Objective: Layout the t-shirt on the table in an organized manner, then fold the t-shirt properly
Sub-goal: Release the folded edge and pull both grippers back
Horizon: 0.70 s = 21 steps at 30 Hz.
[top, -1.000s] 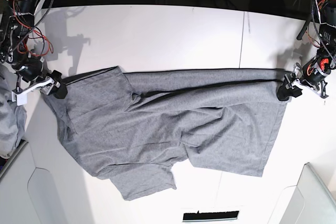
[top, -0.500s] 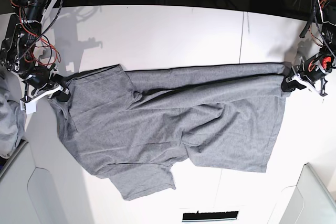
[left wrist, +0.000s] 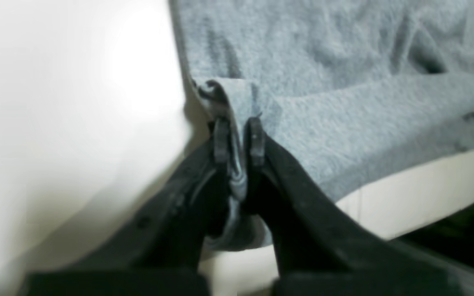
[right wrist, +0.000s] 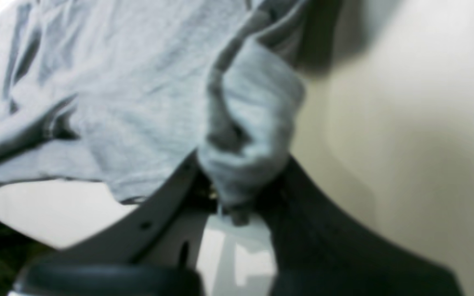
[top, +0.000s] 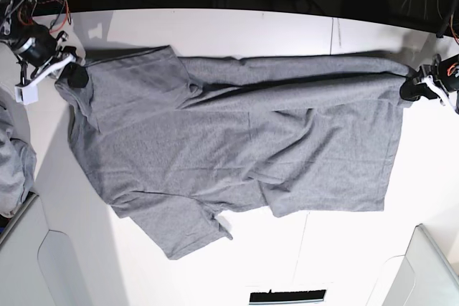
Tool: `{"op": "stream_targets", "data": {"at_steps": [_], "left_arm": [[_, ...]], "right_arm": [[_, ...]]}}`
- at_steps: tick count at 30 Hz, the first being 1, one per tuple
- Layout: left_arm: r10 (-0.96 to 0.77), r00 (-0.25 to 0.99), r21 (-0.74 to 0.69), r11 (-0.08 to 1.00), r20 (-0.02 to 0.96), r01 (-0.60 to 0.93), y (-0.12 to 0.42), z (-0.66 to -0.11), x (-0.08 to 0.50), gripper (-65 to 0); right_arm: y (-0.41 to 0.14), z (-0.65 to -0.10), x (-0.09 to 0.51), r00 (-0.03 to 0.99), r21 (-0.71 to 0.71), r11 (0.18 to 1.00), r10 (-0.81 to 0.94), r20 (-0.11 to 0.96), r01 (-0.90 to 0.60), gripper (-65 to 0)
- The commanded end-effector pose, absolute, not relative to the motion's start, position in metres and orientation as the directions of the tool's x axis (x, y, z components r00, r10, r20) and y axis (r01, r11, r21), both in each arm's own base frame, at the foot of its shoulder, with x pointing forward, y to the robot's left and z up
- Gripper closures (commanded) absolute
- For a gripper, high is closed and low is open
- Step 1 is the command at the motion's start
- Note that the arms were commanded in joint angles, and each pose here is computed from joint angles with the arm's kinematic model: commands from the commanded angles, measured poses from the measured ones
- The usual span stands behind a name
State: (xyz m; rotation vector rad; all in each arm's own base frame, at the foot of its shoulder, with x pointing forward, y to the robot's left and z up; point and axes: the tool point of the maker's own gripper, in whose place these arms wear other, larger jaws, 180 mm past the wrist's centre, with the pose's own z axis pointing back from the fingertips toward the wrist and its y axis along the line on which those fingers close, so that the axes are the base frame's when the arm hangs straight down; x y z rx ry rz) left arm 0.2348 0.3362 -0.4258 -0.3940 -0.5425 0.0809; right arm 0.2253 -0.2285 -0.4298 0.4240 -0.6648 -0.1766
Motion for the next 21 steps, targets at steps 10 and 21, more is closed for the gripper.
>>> {"op": "stream_targets", "data": {"at_steps": [10,21], "left_arm": [[0.094,0.859,-0.350,0.931,0.503,0.102,0.335,-0.411,0.223,0.0],[0.076,0.886,-0.351,0.931,0.458,0.101,0.334,-0.416,0.213,-3.7]], "right_arm": [[-0.235,-0.415,0.186,0.785,0.373,0.928,-0.227,0.577,-0.006,0.0],[-0.240,-0.425,0.160,0.817,0.364,0.931,-0.231,0.529,0.027,0.0]]}}
